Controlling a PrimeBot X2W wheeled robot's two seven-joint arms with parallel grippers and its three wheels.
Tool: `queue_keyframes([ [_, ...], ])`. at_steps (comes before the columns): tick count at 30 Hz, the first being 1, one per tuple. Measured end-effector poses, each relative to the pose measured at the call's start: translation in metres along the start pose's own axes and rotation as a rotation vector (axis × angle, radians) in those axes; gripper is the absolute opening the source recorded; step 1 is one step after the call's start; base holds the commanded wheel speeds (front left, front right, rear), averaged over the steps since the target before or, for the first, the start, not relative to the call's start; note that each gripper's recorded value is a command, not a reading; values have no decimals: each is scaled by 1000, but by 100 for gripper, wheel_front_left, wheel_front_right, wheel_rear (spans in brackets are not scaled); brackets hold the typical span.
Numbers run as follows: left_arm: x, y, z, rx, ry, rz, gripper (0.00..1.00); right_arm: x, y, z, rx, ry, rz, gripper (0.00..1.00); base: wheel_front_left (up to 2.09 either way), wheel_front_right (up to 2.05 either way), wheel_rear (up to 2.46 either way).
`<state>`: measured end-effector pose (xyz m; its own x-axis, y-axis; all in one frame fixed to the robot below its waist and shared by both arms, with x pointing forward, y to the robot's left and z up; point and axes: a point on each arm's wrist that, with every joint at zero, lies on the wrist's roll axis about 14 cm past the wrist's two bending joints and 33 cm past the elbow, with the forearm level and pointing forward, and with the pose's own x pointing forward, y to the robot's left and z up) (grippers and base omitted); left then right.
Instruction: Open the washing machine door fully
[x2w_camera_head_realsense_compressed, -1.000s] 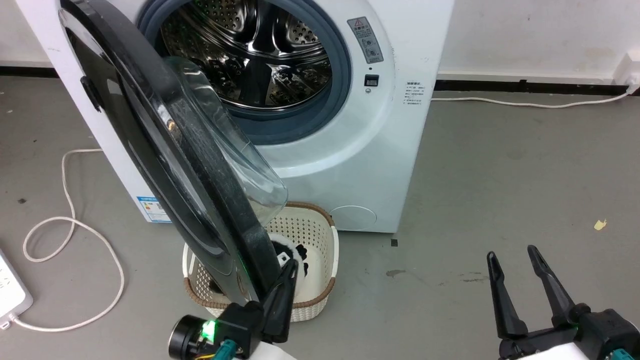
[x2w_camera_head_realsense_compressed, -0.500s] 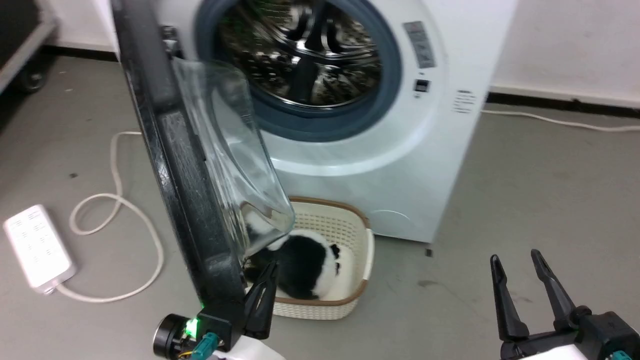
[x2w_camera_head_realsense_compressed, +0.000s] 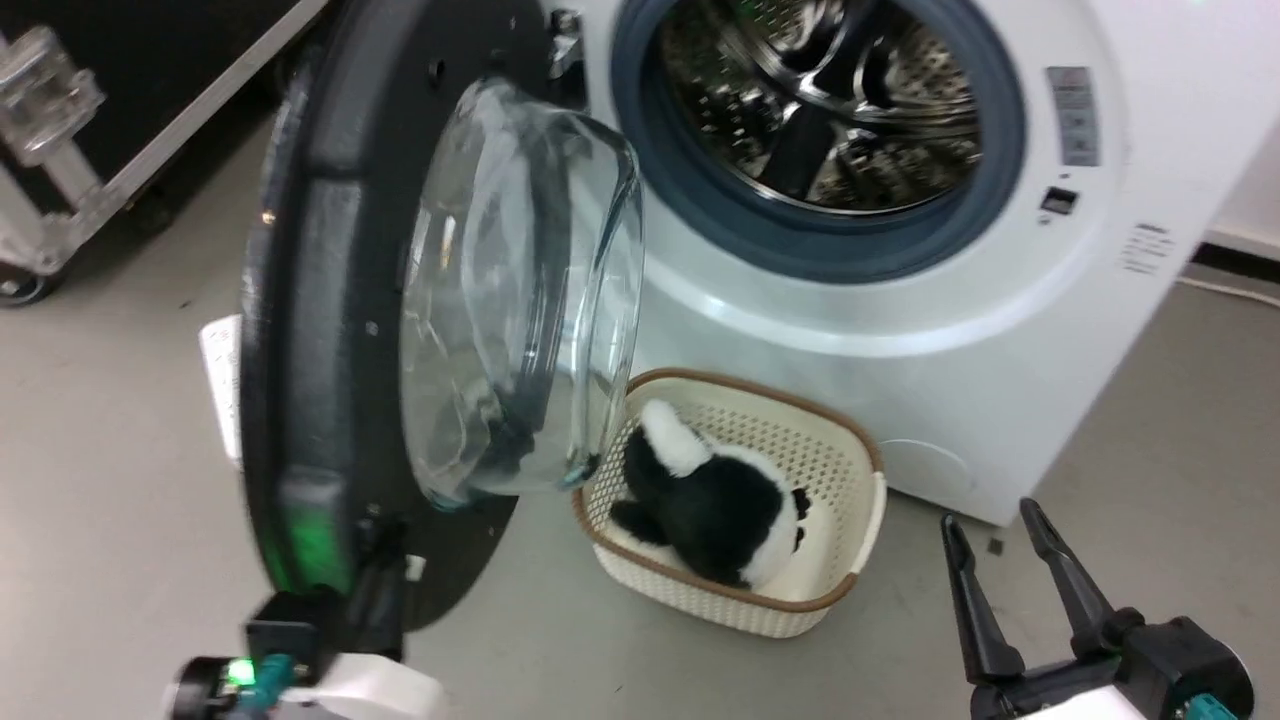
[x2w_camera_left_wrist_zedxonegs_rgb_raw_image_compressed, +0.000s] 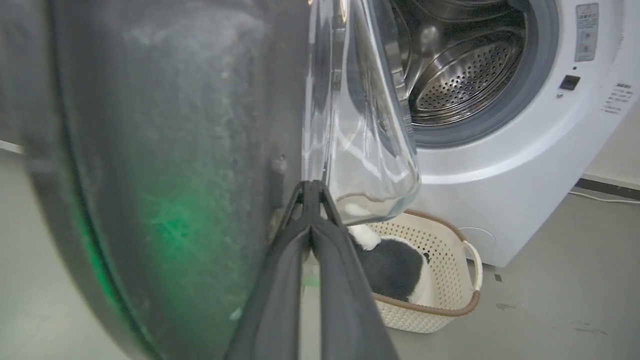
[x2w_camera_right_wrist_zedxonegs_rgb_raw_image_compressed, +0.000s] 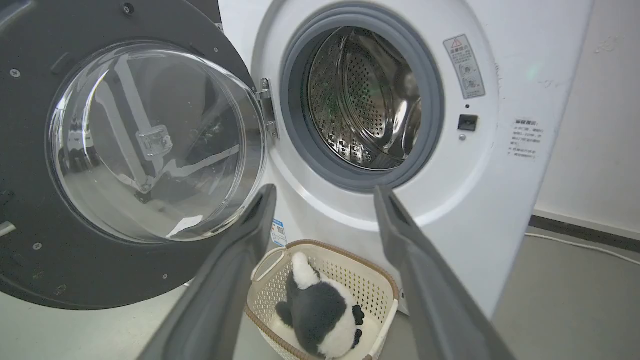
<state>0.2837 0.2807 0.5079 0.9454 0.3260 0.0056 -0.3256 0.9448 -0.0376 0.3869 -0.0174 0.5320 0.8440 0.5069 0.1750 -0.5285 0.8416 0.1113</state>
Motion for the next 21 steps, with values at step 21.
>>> queue_keyframes([
  [21, 40, 191, 18, 68, 32, 437, 0, 14, -26, -45, -8, 94, -40, 100, 0, 0, 0],
])
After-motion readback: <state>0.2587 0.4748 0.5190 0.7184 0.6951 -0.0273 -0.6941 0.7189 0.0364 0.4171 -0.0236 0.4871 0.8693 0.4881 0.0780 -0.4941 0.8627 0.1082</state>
